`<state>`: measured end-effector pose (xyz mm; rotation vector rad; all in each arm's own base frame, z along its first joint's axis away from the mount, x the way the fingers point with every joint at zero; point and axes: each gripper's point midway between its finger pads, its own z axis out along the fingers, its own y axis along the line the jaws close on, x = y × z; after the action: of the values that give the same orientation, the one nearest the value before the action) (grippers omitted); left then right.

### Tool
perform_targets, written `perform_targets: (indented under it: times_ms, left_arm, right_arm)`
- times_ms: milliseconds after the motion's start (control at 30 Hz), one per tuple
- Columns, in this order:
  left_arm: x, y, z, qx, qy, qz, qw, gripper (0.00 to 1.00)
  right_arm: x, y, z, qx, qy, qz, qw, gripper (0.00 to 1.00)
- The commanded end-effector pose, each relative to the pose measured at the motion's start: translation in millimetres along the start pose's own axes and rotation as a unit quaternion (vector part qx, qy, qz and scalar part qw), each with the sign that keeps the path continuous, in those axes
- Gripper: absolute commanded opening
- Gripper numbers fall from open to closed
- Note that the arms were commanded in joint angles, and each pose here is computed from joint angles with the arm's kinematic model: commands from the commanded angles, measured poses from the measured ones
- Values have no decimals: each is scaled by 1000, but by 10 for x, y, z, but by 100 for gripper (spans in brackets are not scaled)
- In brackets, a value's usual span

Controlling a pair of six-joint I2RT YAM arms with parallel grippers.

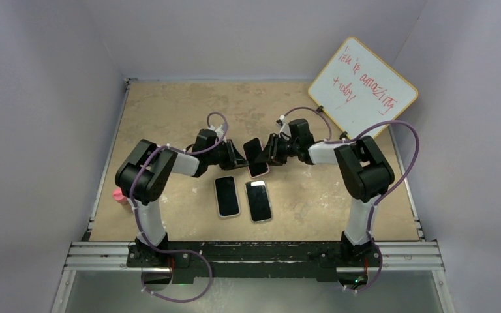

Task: Put the phone into the phone case

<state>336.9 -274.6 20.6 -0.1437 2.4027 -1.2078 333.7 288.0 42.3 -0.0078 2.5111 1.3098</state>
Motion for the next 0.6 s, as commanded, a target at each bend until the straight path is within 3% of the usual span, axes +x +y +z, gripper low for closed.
perform_targets:
  times_ms: [0,167,267,567]
  left_arm:
    - [116,68,-10,-5,13,-4,1000,17]
    - [29,29,-79,0,5,-3,1000,18]
    - [-119,-21,-231,7,-11,-4,1000,26]
    - [-518,-565,-898,44,-63,35,996,70]
  right_arm:
    - [-27,76,31,4,2,-18,1000,32]
    - [-58,154,-31,4,-4,-29,1000,10]
    - [-101,269,-108,-6,-14,-43,999,0]
    - [-135,724,-395,-76,-54,-83,992,0]
